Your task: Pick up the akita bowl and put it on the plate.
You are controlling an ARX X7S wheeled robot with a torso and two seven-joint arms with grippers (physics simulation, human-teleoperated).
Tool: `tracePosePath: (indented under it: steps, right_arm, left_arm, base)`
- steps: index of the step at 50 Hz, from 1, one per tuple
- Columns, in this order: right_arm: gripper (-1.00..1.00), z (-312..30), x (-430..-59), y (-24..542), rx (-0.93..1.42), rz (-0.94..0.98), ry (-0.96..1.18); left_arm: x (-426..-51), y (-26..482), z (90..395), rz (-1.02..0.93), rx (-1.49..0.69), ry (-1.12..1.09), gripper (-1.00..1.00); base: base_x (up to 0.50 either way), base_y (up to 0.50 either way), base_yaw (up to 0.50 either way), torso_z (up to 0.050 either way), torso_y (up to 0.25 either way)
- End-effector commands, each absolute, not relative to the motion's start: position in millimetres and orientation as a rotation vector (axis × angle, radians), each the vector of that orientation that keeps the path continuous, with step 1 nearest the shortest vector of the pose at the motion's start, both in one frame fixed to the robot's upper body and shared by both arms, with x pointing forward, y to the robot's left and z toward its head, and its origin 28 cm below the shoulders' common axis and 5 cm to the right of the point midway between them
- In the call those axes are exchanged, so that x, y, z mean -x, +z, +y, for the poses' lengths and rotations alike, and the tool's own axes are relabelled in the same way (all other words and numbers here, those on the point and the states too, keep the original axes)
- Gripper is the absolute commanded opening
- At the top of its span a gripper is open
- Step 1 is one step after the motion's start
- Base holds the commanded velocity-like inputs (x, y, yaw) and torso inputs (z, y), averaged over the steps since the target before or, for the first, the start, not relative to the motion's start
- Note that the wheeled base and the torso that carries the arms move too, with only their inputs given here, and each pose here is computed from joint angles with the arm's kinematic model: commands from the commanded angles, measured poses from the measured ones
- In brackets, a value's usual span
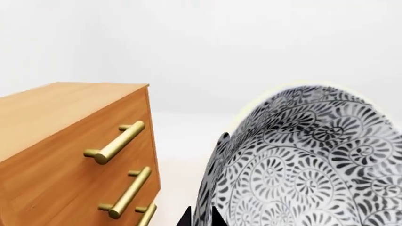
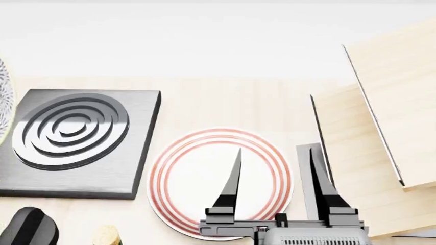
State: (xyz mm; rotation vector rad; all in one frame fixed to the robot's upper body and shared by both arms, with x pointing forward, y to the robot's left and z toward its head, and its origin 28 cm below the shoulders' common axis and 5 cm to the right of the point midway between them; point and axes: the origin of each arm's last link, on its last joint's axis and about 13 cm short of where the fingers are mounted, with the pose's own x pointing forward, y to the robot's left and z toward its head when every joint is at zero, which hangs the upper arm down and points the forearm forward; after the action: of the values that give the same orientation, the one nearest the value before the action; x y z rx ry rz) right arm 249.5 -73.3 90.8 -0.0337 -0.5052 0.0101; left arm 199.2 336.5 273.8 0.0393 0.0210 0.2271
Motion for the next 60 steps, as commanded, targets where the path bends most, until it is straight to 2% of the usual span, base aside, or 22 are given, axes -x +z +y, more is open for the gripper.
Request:
tracePosePath:
  steps: [1,22,38,60]
  right_arm:
    - [1.0,-74,-250,90,0.034,-0.504,0.008]
    - [1.0,-74,-249,89,0.033,-0.501,0.011]
    - [1.0,-76,-250,87,0.026,-0.496,0.008]
    - [1.0,-77,-250,86,0.028,-0.494,0.005]
  left_arm:
    - [-224,287,331,-0.088,0.007,0.195,-1.0]
    - [-269,307,314,-0.17,0.137,0.119,-1.0]
    - [-322,308,289,-0.148,0.243,0.03,-1.0]
    - [-361,311,258,-0.059,0.309,-0.084,-1.0]
  base:
    - [0.0,0.0,0.0,0.0,0.0]
    - [0.0,0.0,0.0,0.0,0.0]
    - [0.0,0.0,0.0,0.0,0.0]
    - [0.0,0.0,0.0,0.0,0.0]
